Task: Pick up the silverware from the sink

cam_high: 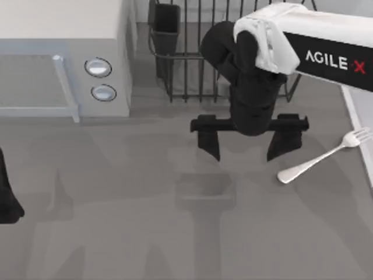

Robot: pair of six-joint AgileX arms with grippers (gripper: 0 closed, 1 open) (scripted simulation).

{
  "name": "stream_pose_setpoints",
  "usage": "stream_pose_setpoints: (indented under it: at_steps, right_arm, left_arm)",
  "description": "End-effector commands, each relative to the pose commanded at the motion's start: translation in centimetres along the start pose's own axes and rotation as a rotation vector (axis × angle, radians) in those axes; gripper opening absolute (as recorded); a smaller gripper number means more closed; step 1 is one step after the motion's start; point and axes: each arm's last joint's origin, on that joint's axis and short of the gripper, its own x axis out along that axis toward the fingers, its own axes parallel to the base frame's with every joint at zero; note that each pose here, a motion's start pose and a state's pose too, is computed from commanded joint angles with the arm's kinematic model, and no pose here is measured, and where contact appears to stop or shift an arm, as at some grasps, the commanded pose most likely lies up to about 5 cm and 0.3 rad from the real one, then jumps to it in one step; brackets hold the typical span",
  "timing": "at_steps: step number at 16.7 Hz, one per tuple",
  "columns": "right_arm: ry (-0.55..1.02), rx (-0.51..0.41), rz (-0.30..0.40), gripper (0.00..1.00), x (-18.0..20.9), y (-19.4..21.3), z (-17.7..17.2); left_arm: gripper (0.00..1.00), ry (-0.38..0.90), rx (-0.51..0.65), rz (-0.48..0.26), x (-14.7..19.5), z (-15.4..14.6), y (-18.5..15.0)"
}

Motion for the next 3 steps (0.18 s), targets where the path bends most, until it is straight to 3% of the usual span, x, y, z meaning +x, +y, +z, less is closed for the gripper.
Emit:
stream_pose_setpoints:
  at_steps: [3]
  right_arm:
    - [0.000,0.000,0.000,1.00,0.00,0.00,0.00]
  left_arm:
    - [1.00,0.000,0.000,0.000,0.00,0.00,0.00]
